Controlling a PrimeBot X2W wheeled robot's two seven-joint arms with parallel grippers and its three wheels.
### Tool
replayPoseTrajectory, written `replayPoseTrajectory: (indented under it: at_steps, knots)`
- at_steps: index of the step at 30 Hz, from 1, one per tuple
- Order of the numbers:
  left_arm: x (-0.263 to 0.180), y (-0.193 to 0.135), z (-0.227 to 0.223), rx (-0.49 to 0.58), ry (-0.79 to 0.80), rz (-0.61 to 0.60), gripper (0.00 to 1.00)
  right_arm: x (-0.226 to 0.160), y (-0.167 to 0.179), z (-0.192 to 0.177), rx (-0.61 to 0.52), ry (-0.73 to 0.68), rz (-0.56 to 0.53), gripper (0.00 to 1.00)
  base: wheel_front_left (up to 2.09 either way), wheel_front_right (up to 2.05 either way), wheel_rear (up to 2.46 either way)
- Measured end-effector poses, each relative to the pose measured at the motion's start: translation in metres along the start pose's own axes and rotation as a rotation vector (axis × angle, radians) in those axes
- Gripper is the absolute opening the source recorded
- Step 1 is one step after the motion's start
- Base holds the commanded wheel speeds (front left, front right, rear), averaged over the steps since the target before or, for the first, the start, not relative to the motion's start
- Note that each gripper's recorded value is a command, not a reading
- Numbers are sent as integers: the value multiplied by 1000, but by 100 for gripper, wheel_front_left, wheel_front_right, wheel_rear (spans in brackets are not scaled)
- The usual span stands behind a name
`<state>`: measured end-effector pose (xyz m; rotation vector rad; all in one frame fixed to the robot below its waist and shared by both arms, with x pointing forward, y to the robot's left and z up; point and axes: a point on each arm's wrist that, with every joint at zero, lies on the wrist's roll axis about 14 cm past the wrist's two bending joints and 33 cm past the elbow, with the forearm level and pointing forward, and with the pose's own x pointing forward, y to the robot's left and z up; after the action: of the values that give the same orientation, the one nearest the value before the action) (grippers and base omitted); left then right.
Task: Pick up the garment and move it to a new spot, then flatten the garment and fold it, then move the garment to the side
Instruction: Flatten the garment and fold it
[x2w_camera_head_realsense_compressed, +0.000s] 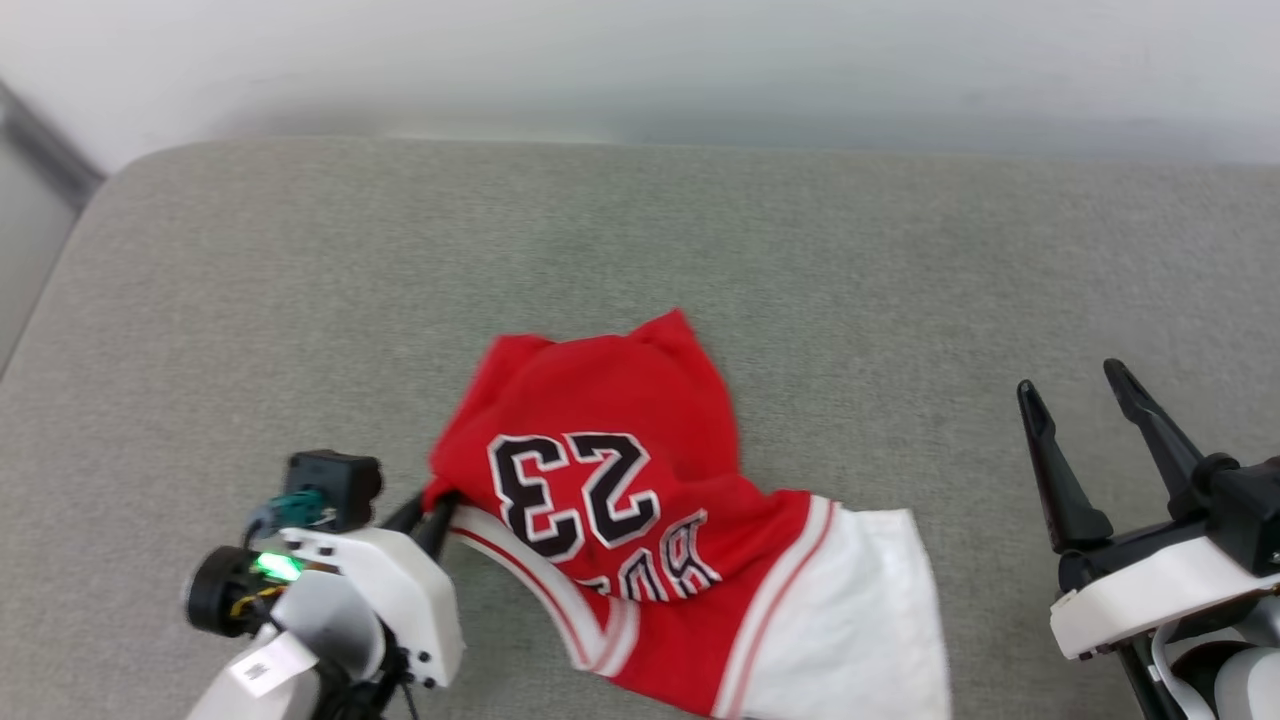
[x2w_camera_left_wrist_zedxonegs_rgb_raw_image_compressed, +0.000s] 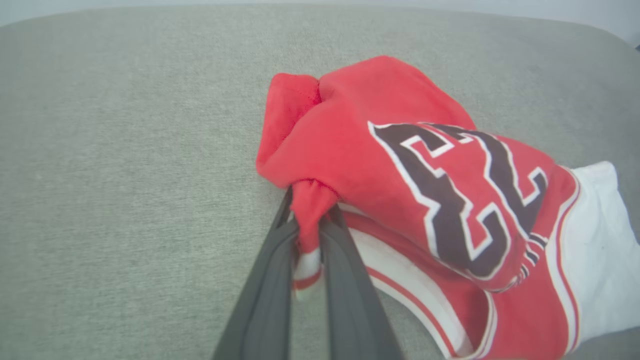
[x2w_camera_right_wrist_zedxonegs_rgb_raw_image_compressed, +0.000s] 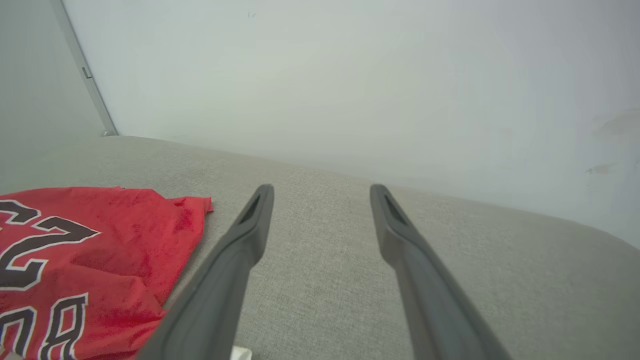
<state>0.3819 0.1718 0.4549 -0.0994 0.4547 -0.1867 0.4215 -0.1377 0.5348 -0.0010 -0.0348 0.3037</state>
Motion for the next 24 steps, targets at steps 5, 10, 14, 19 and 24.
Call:
replayPoseTrajectory:
  at_steps: [5, 10, 14, 19, 24]
  knots:
    - [-25, 14, 11, 20, -58, 67, 0, 5, 15, 1, 2, -4, 42, 100, 0, 0, 0]
    - [-24, -9, -21, 26, 42, 10, 0, 7, 21, -3, 9, 4, 57, 100, 0, 0, 0]
    - [-22, -17, -62, 20, 182, -10, 0, 6, 21, -7, 13, 13, 56, 100, 0, 0, 0]
    - [-26, -14, -92, 38, 291, -19, 0, 3, 20, -9, 15, 15, 49, 100, 0, 0, 0]
    - [-32, -11, -89, 39, 268, -19, 100, -1, 19, -7, 16, 15, 42, 100, 0, 0, 0]
